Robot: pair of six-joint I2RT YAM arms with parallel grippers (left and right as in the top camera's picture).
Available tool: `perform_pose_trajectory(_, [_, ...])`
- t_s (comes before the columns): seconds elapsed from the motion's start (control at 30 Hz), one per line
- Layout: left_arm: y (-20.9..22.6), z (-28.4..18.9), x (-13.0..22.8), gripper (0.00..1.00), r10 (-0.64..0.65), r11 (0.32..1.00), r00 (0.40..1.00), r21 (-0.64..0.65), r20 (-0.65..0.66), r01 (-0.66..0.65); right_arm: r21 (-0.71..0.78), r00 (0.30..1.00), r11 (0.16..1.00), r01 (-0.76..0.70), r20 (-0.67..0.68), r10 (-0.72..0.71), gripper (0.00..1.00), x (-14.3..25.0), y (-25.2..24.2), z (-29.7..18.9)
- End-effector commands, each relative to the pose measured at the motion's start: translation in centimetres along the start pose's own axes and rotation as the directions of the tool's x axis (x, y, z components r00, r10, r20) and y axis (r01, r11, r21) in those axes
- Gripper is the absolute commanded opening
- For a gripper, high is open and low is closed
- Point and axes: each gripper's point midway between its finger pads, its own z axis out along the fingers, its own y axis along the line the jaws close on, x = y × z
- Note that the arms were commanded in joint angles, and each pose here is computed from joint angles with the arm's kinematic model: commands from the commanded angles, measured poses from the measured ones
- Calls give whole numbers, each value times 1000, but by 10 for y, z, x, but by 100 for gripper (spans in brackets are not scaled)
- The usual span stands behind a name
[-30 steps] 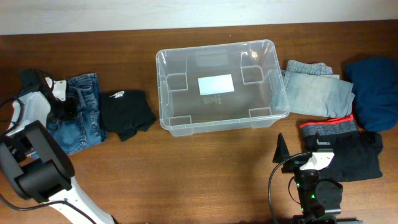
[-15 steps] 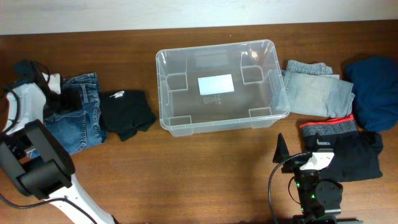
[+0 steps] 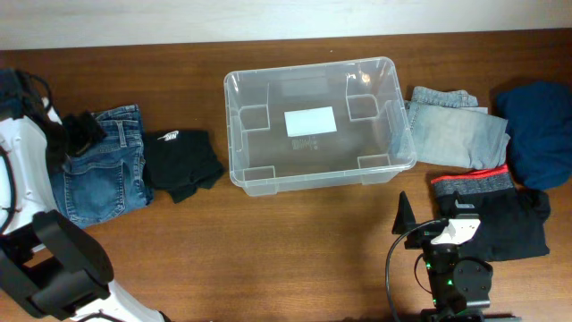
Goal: Pack container
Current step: 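Lower the left gripper and pinch the dark blue jeans' edge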
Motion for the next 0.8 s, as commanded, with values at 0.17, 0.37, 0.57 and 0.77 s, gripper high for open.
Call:
perform_pose_trajectory(0.17, [28,37,48,100,-341,939,923,-14,-181,344,3,1000,1000,7,-3,-7,98,2,-1,0])
perform_pose_trajectory(0.37, [47,53,67,100,-382,922,903,-18,-198,386,3,1000,1000,7,-3,-7,98,2,-1,0])
perform_pose_trajectory(0.57, [52,42,75,100,-381,922,916,19,-123,387,3,1000,1000,7,-3,-7,98,2,-1,0])
perform_pose_trajectory(0.77, [52,25,84,100,-372,925,928,82,-14,372,3,1000,1000,7,-3,-7,98,2,-1,0])
